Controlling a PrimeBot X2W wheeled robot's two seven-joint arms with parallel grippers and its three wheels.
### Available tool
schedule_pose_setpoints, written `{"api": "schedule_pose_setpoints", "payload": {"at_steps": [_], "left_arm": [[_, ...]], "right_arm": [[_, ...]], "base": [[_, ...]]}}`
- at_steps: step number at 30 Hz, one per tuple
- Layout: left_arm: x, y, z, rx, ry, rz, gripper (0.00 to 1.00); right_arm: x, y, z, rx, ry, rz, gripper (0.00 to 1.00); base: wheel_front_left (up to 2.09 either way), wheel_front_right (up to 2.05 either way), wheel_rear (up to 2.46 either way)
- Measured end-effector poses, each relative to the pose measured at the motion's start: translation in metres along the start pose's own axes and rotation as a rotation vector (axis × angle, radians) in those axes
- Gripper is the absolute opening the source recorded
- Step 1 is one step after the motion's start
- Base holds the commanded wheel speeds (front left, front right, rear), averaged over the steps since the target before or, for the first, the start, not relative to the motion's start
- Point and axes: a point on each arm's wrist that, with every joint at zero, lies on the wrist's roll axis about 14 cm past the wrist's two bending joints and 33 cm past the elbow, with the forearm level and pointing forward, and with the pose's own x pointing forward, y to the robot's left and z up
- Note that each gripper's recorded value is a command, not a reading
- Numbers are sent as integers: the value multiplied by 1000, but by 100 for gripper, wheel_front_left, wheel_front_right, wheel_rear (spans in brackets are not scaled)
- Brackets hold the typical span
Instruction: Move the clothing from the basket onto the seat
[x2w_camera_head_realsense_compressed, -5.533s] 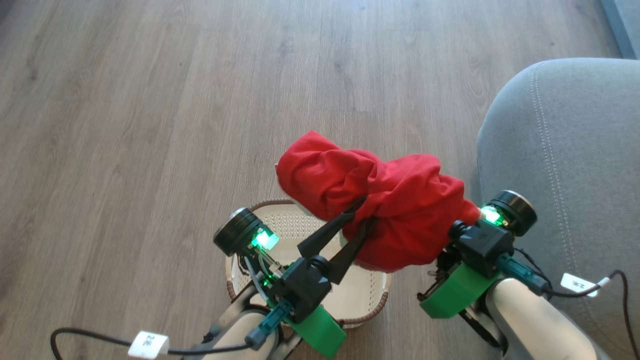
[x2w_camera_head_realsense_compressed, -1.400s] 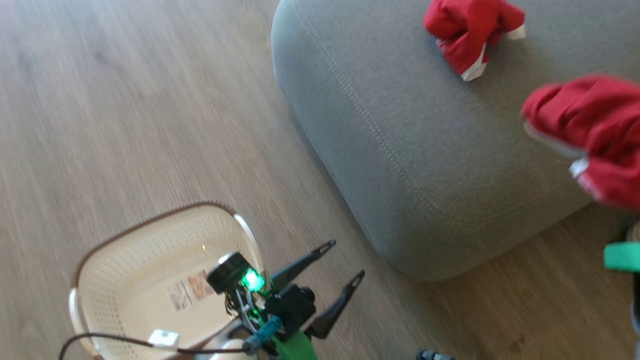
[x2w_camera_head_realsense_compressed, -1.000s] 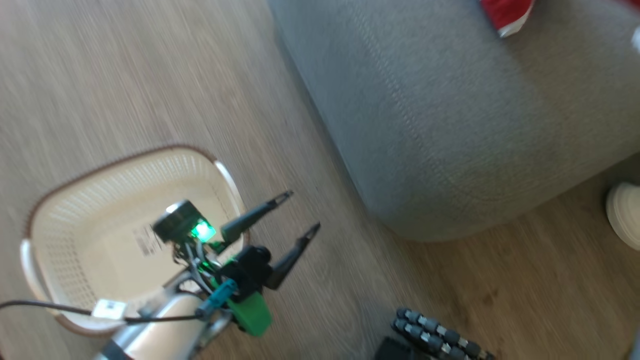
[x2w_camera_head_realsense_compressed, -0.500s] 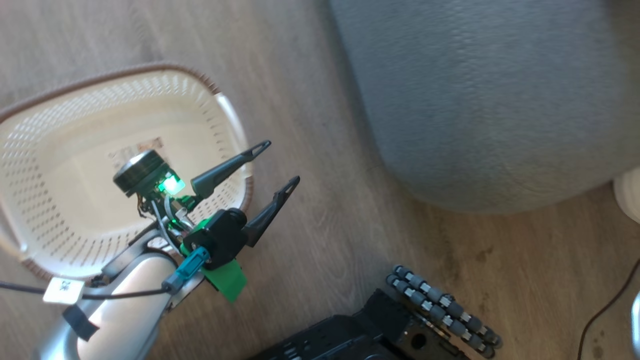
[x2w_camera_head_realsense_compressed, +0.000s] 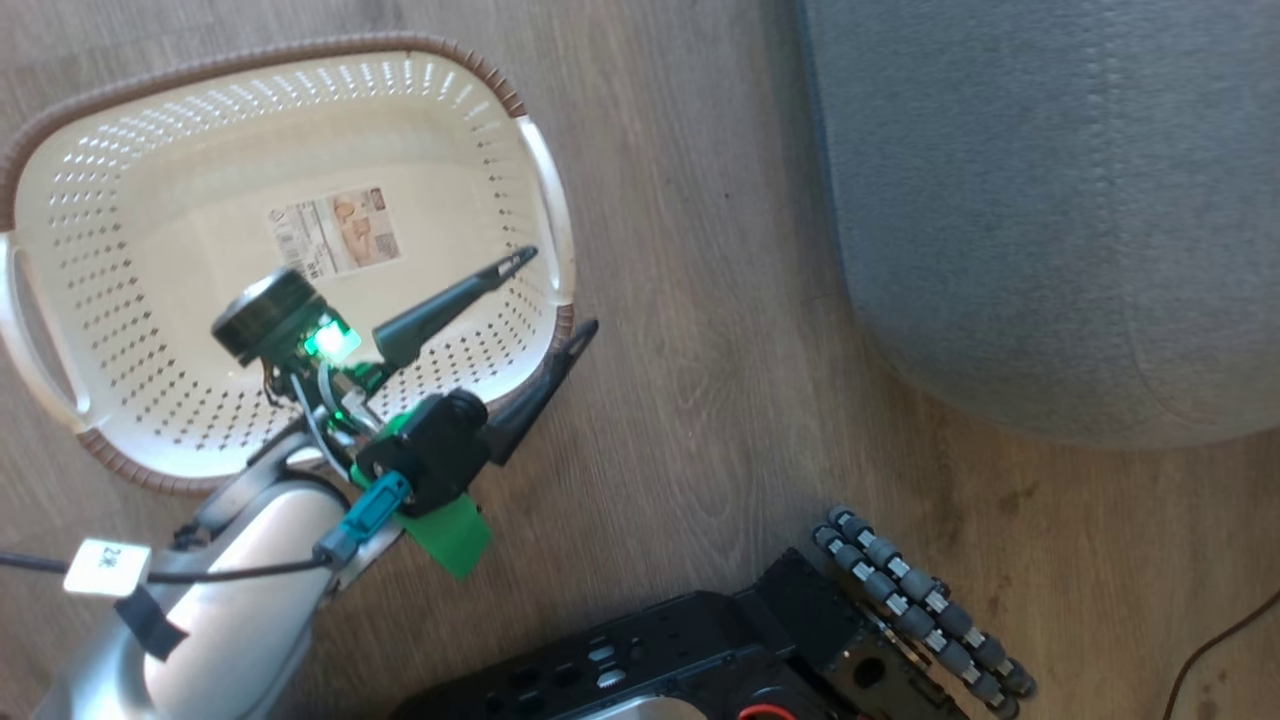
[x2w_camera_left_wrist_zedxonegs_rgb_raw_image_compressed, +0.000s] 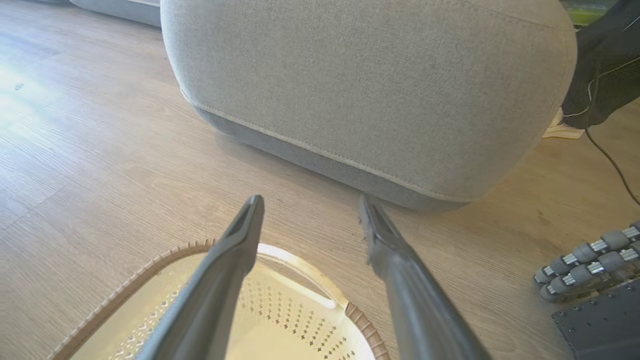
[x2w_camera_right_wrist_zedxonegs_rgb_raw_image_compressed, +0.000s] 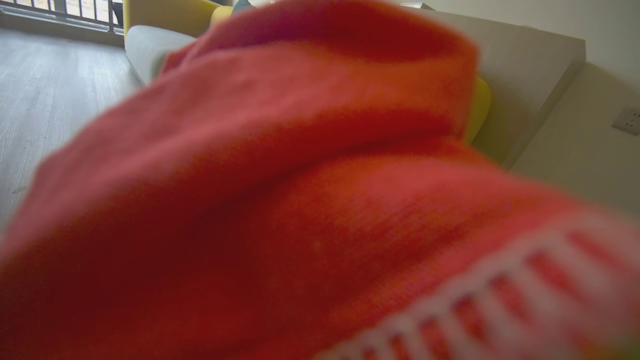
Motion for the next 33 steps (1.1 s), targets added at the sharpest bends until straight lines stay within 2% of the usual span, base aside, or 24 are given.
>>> {"api": "schedule_pose_setpoints", "payload": {"at_steps": [7, 14, 15, 16, 18, 29, 33], "left_arm": [[-2, 9, -3, 6, 5, 25, 100], [-1, 10, 1, 14, 0, 33, 100], [-1, 10, 3, 17, -2, 32, 100], [-1, 9, 5, 19, -5, 32, 100], [0, 8, 9, 23, -12, 31, 100], [4, -6, 52, 50, -63, 30, 100], [3, -12, 72, 82, -79, 32, 100]], "right_arm": [[-10, 20, -67, -21, 205, 35, 0], [-14, 18, -77, -19, 245, 37, 0], [-15, 19, -78, -18, 251, 39, 4], [-15, 18, -77, -15, 249, 39, 41], [-17, 17, -76, -15, 253, 42, 100], [-30, 8, -52, -4, 249, 64, 100], [-37, -9, -34, -7, 229, 60, 100]], "base": [[0, 0, 0], [0, 0, 0], [0, 0, 0], [0, 0, 0], [0, 0, 0], [0, 0, 0], [0, 0, 0]]}}
